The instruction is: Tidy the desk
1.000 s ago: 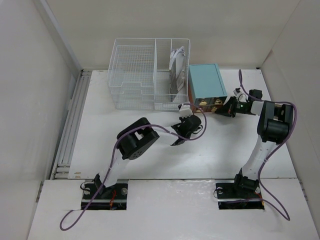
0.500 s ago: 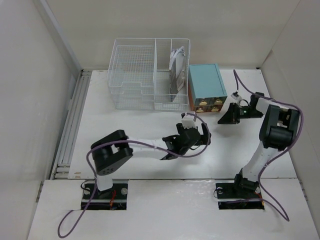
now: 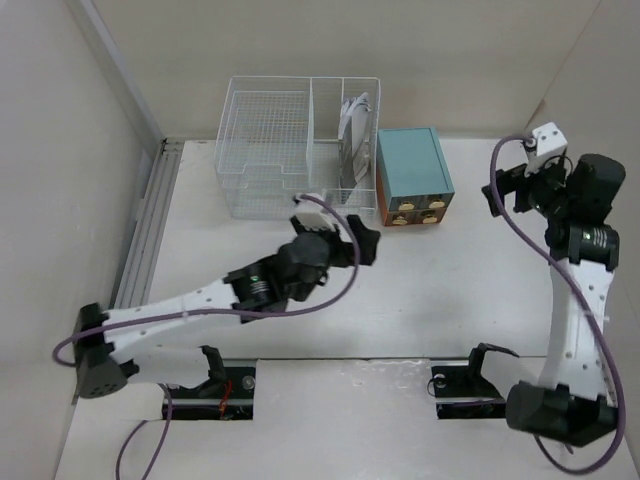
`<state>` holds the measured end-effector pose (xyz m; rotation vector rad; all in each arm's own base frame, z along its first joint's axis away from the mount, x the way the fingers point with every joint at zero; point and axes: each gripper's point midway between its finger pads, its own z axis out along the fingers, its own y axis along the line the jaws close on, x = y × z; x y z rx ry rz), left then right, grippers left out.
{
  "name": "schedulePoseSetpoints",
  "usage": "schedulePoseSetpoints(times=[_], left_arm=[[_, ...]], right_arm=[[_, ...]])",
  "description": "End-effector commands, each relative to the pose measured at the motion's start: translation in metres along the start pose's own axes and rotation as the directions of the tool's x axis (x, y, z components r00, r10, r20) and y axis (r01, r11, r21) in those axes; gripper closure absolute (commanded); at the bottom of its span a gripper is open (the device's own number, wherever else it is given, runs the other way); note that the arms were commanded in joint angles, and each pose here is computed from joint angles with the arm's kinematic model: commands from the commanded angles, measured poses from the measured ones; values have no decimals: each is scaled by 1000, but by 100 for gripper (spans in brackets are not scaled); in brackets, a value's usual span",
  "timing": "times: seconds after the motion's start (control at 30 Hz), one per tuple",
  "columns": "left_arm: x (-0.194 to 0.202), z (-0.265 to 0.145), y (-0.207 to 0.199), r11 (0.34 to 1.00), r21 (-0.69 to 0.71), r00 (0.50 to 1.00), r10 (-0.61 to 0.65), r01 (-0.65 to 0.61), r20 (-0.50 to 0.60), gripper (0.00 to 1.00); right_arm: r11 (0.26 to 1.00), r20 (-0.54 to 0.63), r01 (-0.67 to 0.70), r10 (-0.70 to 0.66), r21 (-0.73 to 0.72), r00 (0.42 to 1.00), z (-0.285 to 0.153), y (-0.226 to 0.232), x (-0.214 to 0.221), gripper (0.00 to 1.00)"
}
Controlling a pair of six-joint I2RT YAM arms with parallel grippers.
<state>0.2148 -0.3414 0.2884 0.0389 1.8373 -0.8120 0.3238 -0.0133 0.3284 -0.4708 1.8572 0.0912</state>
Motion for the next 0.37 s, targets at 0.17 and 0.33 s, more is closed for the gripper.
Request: schedulePoseSetpoints(times=[0.17, 0.33], left_arm=[[-68, -58, 105, 979, -156, 982, 153, -135, 114, 0], [-85, -78, 134, 962, -212, 969, 205, -173, 136, 0]], right_arm=[[926, 188, -68, -3, 372, 982, -62, -30, -40, 0], [926, 264, -37, -68, 376, 962, -83, -6, -28, 0]])
